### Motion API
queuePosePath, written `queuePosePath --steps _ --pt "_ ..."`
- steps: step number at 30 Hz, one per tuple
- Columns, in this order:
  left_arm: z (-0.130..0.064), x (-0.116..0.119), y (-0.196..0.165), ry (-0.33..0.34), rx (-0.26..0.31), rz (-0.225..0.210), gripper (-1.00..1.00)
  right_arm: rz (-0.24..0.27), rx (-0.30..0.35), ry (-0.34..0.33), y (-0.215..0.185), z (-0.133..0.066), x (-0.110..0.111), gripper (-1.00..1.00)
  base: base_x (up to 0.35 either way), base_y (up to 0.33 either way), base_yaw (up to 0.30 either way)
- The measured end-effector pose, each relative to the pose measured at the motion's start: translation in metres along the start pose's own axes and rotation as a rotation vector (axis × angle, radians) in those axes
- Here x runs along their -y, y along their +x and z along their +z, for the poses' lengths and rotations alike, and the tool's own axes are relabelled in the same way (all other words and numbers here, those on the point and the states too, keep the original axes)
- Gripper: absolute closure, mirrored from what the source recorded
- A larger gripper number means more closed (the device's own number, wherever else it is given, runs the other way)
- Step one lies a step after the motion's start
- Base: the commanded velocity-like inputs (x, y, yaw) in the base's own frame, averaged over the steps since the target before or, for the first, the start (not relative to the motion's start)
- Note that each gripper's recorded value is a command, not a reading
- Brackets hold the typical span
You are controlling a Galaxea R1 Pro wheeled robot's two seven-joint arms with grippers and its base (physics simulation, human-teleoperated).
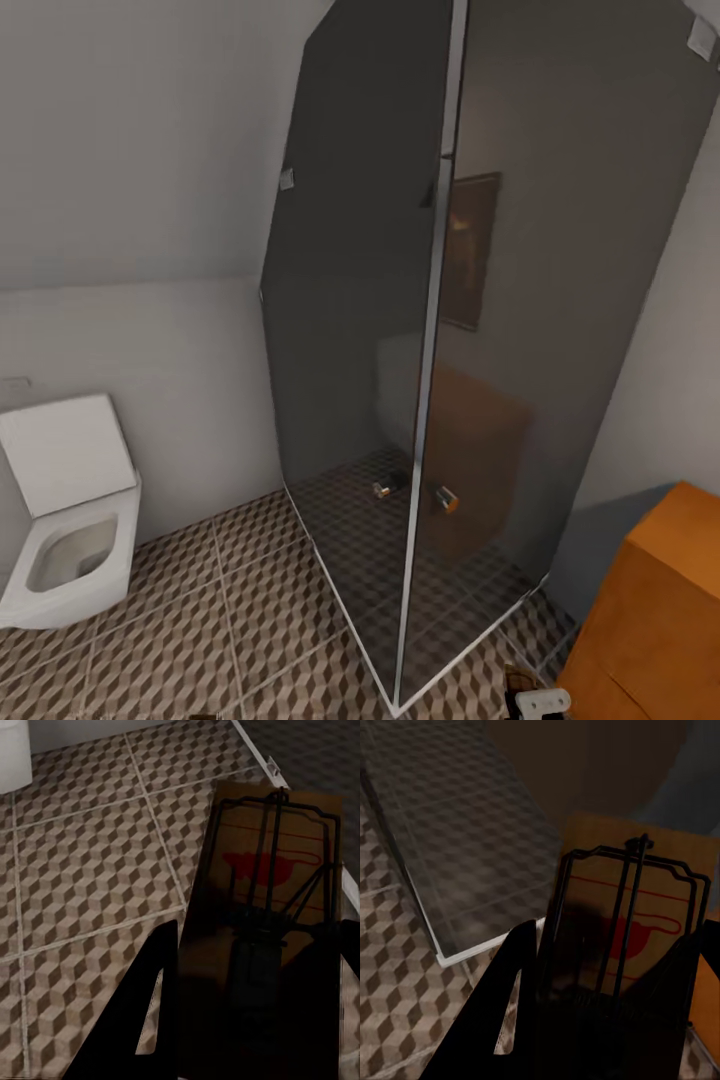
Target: Take the four mousetraps from the cabinet in the bathroom and place them on the bathroom floor. Make sure all four end up on the same floor surface, and ensure that at least two of them are either under or directly next to the same bathroom sink.
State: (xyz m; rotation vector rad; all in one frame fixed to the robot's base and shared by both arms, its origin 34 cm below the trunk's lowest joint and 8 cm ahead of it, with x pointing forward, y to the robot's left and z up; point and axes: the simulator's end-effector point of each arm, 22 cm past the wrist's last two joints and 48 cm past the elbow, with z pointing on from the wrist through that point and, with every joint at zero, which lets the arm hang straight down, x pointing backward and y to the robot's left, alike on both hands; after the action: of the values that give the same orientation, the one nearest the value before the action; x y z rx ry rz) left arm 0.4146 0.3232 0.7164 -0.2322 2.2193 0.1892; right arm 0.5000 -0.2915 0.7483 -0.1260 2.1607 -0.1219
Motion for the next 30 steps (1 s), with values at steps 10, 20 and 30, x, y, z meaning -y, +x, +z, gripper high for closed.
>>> queuePosePath --steps 10,20,30 --pt "0.0002 0.0003 -0.0003 0.0 0.0 0.0 1.0 0.0 0.0 0.0 0.0001 0.0 -0.0001 1.0 0.0 0.0 0.3" --pt "-0.0001 0.0012 0.0002 0.002 -0.001 0.0 1.0 0.0 0.0 0.0 0.0001 0.0 -0.0001 1.0 0.0 0.0 0.3" --pt "0.0 0.0012 0.0001 0.001 -0.001 -0.001 1.0 0.0 0.0 0.0 0.0 0.0 -0.0001 1.0 0.0 0.0 0.3"
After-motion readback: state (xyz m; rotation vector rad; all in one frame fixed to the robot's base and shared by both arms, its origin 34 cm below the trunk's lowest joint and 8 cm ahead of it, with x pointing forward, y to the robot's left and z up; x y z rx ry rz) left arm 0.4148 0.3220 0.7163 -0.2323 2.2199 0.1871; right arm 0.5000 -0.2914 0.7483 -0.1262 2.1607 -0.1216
